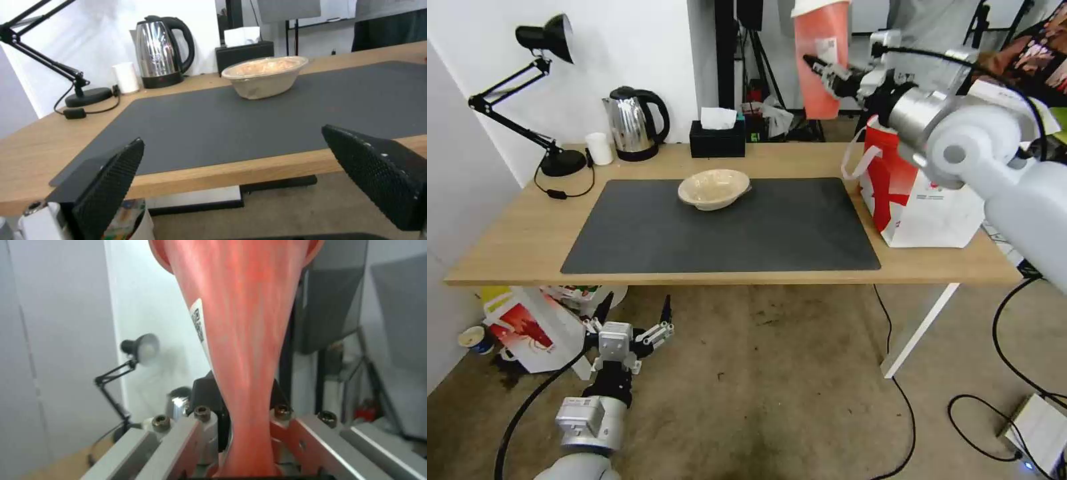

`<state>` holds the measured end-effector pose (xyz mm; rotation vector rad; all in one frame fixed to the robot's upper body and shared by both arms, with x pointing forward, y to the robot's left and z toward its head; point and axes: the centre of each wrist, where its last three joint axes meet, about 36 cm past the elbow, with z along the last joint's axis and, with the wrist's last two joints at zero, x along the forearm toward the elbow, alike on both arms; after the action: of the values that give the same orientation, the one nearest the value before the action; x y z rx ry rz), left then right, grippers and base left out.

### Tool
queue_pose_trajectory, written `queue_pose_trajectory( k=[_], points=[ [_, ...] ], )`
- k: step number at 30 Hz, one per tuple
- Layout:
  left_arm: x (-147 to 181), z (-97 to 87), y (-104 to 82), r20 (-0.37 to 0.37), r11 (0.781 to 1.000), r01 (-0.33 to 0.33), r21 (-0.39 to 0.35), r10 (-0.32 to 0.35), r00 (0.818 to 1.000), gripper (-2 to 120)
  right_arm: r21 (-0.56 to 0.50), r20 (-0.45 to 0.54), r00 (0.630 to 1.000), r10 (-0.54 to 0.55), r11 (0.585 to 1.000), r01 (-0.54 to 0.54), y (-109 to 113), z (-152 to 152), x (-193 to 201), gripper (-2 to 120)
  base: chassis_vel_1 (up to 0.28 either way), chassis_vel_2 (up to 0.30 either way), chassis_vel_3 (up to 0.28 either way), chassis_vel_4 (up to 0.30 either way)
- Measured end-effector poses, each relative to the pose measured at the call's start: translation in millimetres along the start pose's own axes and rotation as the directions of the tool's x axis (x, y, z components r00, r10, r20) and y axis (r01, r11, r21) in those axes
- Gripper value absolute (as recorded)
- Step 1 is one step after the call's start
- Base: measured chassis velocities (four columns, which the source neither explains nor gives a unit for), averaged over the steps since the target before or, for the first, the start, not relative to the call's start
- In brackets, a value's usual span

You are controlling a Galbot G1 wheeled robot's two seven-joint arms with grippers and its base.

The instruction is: Pick up the trash from the table and place it into the takeout bag.

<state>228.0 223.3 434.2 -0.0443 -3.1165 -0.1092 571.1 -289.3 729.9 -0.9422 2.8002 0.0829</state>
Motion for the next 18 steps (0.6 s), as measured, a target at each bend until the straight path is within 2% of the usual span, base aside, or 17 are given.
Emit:
queue_pose_trajectory(
  k=[3,5,15,18],
  points=[
    [0,0.0,0.0,0.0,1.0,0.0,0.0,0.0,1.0,100,0.032,0.012,1.0,0.019,0.999,-0.019,-11,-7,1,7,0.0,0.0,0.0,0.0],
    [0,0.0,0.0,0.0,1.0,0.0,0.0,0.0,1.0,100,0.083,0.028,0.998,0.048,0.995,-0.05,-28,-15,4,7,0.0,0.0,0.0,0.0],
    [0,0.0,0.0,0.0,1.0,0.0,0.0,0.0,1.0,100,0.164,-0.001,0.999,0.051,0.985,-0.05,-42,-12,16,7,0.0,0.0,0.0,0.0],
    [0,0.0,0.0,0.0,1.0,0.0,0.0,0.0,1.0,100,0.234,-0.019,0.999,0.043,0.972,-0.037,-50,-9,21,7,0.0,0.0,0.0,0.0]
  ],
)
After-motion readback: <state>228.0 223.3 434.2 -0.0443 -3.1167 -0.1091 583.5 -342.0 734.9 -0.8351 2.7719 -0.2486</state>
